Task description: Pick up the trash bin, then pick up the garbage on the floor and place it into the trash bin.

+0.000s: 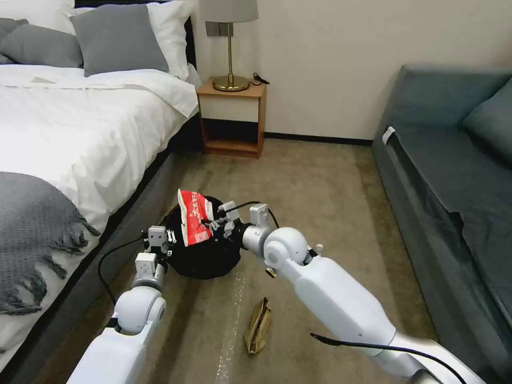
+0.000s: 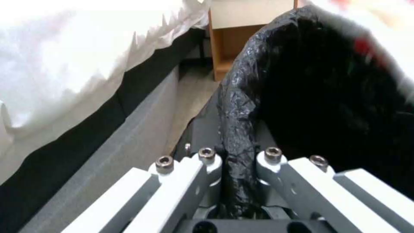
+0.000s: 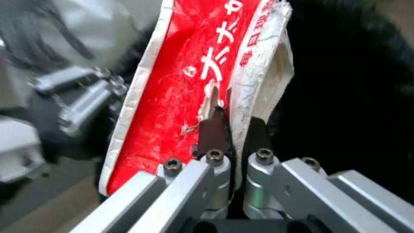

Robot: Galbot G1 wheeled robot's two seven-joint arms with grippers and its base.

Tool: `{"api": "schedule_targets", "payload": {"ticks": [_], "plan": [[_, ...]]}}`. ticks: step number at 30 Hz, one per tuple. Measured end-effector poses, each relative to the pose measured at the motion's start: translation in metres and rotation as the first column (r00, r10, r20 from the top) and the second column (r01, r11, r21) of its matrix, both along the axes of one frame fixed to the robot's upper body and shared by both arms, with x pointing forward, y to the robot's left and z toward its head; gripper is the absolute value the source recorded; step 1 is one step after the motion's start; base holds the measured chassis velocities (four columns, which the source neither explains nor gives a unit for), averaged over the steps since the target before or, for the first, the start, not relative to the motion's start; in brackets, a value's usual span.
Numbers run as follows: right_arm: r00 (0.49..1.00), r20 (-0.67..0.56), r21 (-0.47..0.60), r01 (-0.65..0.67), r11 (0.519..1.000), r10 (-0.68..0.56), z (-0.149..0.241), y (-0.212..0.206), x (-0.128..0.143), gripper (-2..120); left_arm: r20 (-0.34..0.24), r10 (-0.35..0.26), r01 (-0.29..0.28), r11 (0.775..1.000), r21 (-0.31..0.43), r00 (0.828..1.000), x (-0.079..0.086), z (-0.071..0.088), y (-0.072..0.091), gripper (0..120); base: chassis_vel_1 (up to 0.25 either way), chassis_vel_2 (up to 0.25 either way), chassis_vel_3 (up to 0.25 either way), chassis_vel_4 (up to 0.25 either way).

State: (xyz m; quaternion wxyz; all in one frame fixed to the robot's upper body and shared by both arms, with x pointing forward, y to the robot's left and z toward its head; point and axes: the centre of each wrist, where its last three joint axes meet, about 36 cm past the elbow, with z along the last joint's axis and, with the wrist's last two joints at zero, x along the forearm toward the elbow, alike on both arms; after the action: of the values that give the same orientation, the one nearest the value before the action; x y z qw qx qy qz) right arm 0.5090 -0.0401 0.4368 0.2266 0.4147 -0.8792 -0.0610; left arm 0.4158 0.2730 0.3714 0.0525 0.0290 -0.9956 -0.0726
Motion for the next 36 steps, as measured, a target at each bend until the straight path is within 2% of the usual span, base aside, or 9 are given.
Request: {"api": "schedule_targets", "payload": {"ticks": [5, 7, 10, 19, 24, 27, 29, 33, 36], "plan": [[1.0, -0.001, -0.058, 0.023, 0.998, -0.023, -0.018, 0.002, -0.001, 0, 0.003, -0.003, 0.003, 1.0, -0.006, 1.0, -0.001, 0.001, -0.001, 4, 0.0, 0.0, 0.0, 0.0], [1.0, -0.002, -0.065, 0.027, 0.998, -0.027, -0.02, 0.002, -0.001, 5, 0.003, -0.003, 0.003, 1.0, -0.007, 1.0, -0.001, 0.001, -0.001, 4, 0.0, 0.0, 0.0, 0.0], [0.999, -0.003, -0.076, 0.035, 0.997, -0.035, -0.023, 0.002, 0.0, 20, 0.004, -0.003, 0.003, 1.0, -0.006, 1.0, 0.001, 0.001, 0.0, 4, 0.0, 0.0, 0.0, 0.0], [0.999, 0.001, -0.08, 0.042, 0.996, -0.043, -0.023, 0.001, 0.002, 48, -0.001, 0.001, -0.001, 1.0, -0.001, 1.0, 0.005, -0.001, 0.003, 4, 0.0, 0.0, 0.0, 0.0], [0.999, 0.023, -0.076, 0.047, 0.996, -0.045, -0.015, -0.004, 0.0, 68, -0.002, 0.022, -0.022, 1.0, 0.021, 1.0, 0.007, -0.002, 0.017, 4, 0.0, 0.0, 0.0, 0.0], [0.998, 0.032, -0.1, 0.06, 0.993, -0.057, -0.011, -0.01, -0.003, 77, -0.001, 0.034, -0.033, 0.999, 0.03, 0.999, 0.008, -0.001, 0.026, 4, 0.0, 0.0, 0.0, 0.0], [0.996, 0.03, -0.135, 0.091, 0.987, -0.088, -0.008, -0.019, -0.005, 89, 0.0, 0.042, -0.042, 0.998, 0.039, 0.999, 0.009, 0.001, 0.035, 4, 0.0, 0.0, 0.0, 0.0], [0.985, 0.009, -0.24, 0.17, 0.956, -0.173, -0.008, -0.032, -0.007, 99, -0.007, 0.056, -0.055, 0.997, 0.053, 0.998, 0.008, 0.001, 0.047, 4, 0.0, 0.0, 0.0, 0.0], [0.976, -0.002, -0.304, 0.206, 0.93, -0.217, -0.011, -0.044, -0.008, 99, -0.008, 0.065, -0.064, 0.996, 0.058, 0.998, 0.007, 0.001, 0.052, 4, 0.0, 0.0, 0.0, 0.0]]}}
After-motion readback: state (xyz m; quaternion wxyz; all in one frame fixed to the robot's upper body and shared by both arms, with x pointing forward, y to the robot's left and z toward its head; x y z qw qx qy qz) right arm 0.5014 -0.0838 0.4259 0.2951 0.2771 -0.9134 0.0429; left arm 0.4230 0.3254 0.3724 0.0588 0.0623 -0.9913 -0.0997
